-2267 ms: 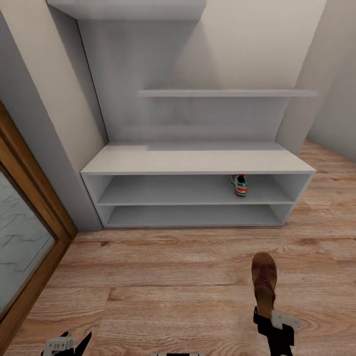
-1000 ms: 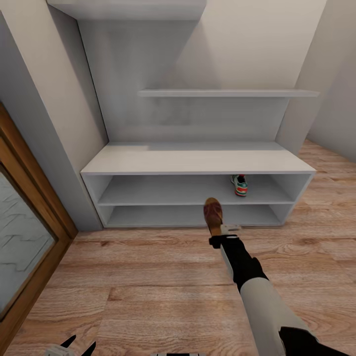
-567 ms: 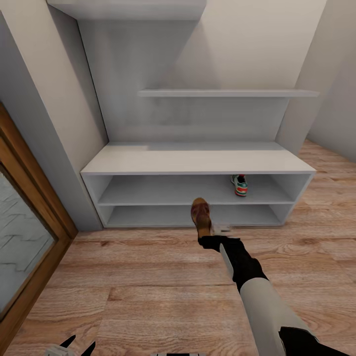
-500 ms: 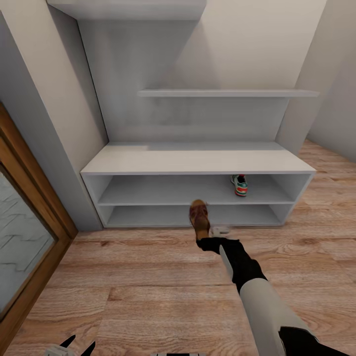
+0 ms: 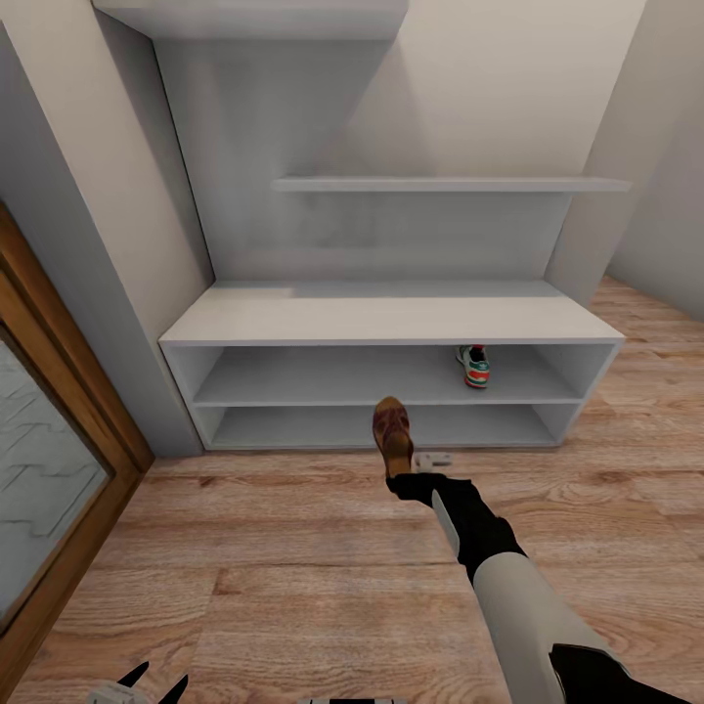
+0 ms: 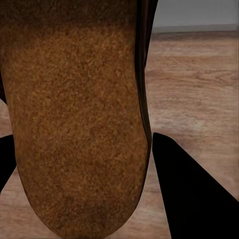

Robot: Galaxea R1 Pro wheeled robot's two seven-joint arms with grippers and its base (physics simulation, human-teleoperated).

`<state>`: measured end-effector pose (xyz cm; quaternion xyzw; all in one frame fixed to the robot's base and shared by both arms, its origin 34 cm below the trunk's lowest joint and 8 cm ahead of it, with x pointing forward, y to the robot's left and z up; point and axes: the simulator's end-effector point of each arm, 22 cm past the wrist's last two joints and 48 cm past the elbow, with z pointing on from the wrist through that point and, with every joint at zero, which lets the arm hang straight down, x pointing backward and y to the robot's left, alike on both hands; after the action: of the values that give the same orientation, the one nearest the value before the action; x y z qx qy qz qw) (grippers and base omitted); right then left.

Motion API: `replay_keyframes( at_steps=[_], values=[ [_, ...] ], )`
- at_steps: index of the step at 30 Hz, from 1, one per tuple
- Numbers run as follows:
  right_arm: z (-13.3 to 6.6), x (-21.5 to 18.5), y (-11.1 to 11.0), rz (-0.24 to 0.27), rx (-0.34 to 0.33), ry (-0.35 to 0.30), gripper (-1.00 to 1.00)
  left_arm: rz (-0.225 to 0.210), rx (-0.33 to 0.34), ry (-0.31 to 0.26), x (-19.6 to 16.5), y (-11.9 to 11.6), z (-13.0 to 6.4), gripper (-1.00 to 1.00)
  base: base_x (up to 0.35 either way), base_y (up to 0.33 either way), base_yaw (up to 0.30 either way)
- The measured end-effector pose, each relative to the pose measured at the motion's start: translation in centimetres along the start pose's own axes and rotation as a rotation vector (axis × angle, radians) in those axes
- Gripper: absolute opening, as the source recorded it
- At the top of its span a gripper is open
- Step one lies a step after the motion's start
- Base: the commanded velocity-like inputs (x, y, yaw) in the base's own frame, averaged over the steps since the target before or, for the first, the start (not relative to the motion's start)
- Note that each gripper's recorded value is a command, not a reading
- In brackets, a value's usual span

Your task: Pick up the two gym shoes and the two sandals from the corridor floor and place them onto the hallstand (shoe rack) in the corridor, making sure they are on the rack and not on the floor. Arrange them so the two gym shoes are next to each other and the two sandals are next to each other.

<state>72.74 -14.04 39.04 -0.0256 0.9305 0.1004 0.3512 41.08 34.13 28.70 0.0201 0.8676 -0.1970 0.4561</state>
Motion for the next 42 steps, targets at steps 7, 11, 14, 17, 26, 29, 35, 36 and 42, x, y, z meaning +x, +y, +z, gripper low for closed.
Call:
replay_keyframes(
  at_steps=[7, 11, 14, 17, 26, 29, 35, 36, 42],
  values=[
    [-0.05, -0.2, -0.02, -0.001, 0.001, -0.005, -1.0, 0.0, 0.001, 0.0, -0.02, -0.01, -0.01, 1.0, 0.046, 0.099, 0.0],
    [-0.01, -0.21, -0.06, -0.001, 0.001, -0.006, -1.0, 0.0, 0.004, 0.001, 0.05, -0.08, -0.02, 1.0, 0.115, 0.278, 0.088],
    [0.12, -0.03, -0.13, 0.001, 0.002, -0.003, -1.0, -0.002, 0.004, 0.004, 0.18, -0.08, -0.03, 1.0, 0.113, 0.294, 0.152],
    [0.26, 0.18, -0.17, 0.002, 0.003, 0.002, -1.0, -0.003, 0.005, 0.008, 0.33, -0.08, -0.04, 1.0, 0.06, 0.294, 0.157],
    [0.47, 0.45, -0.27, 0.006, 0.003, 0.007, -1.0, -0.005, 0.007, 0.014, 0.59, -0.13, -0.02, 1.0, 0.008, 0.097, 0.061],
    [0.47, 0.45, -0.27, 0.007, 0.002, 0.007, -1.0, -0.005, 0.006, 0.014, 0.59, -0.12, -0.03, 1.0, 0.0, 0.003, 0.002],
    [0.47, 0.45, -0.35, 0.009, 0.004, 0.007, -1.0, -0.005, 0.007, 0.015, 0.61, -0.13, -0.02, 1.0, 0.0, 0.0, 0.048],
    [0.48, 0.46, -0.34, 0.009, 0.004, 0.008, -1.0, -0.005, 0.007, 0.015, 0.64, -0.14, -0.02, 1.0, 0.0, 0.0, 0.188],
    [0.57, 0.58, -0.37, 0.009, 0.004, 0.01, -1.0, -0.005, 0.007, 0.018, 0.72, -0.12, -0.03, 1.0, 0.0, 0.0, 0.235]
  ],
)
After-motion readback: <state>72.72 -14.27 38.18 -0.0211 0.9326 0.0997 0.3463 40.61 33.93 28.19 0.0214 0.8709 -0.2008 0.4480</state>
